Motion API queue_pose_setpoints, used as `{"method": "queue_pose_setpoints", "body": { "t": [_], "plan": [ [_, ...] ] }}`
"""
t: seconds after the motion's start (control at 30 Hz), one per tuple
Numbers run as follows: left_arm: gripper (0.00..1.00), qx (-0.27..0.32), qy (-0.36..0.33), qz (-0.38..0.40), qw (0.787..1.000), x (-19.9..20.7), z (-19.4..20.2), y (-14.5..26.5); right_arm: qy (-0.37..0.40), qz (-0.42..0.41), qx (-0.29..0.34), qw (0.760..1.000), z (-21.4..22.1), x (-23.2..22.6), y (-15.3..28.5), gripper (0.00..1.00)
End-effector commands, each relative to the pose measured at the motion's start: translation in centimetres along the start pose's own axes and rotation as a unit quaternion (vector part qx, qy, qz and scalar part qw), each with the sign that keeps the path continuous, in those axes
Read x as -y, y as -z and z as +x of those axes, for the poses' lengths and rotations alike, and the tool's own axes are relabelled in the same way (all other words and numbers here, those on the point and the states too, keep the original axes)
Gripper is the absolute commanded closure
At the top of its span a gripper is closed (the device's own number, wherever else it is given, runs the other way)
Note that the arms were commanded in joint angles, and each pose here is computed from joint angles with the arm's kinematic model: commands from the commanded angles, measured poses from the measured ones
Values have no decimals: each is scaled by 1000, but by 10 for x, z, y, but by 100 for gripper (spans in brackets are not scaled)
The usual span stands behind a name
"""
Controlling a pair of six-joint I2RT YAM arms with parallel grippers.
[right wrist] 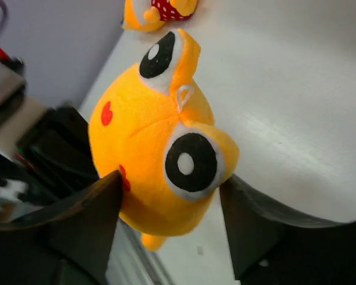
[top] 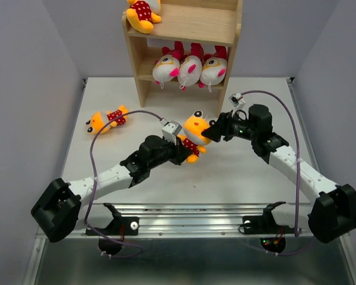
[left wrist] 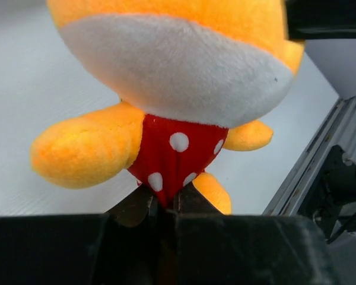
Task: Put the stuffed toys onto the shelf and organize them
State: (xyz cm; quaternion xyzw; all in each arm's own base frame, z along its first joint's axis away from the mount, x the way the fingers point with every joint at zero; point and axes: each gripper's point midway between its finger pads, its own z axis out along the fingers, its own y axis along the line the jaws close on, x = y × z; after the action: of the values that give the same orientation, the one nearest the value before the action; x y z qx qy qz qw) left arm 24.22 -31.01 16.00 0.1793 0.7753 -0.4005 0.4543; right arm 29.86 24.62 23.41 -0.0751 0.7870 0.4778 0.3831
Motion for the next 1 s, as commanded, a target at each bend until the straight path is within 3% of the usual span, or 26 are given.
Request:
{"method": "queue_pose_setpoints", "body": {
  "t": [0.0, 0.03, 0.17, 0.23, 0.37, 0.53, 0.7, 0.97],
  "plan": [
    [100, 43, -83, -31, 995, 3, -52, 21, 325, -50, -32, 944, 0, -8, 21, 0],
    [100, 39, -118, -37, 992, 1, -57, 24, 389, -33, -33, 920, -3, 3, 23, 0],
    [100, 35, -191, -75, 978, -2, -90, 39, 449, 13, -36, 893, -3, 22, 35, 0],
    [100, 34, -235, -91, 967, -4, -109, 45, 451, -1, -40, 892, 5, 20, 37, 0],
    [100, 45, -260, -116, 957, -13, -146, 47, 446, -42, -38, 893, 16, 4, 42, 0],
    [100, 48, -233, -150, 960, -31, -193, 44, 457, -58, -22, 887, 9, -9, 48, 0],
    [100, 100, -245, -144, 954, -13, -255, 38, 450, -57, -24, 891, 12, -7, 48, 0],
    [100, 190, -239, -198, 932, -6, -362, 54, 426, -49, -24, 903, 21, 1, 54, 0]
  ]
}}
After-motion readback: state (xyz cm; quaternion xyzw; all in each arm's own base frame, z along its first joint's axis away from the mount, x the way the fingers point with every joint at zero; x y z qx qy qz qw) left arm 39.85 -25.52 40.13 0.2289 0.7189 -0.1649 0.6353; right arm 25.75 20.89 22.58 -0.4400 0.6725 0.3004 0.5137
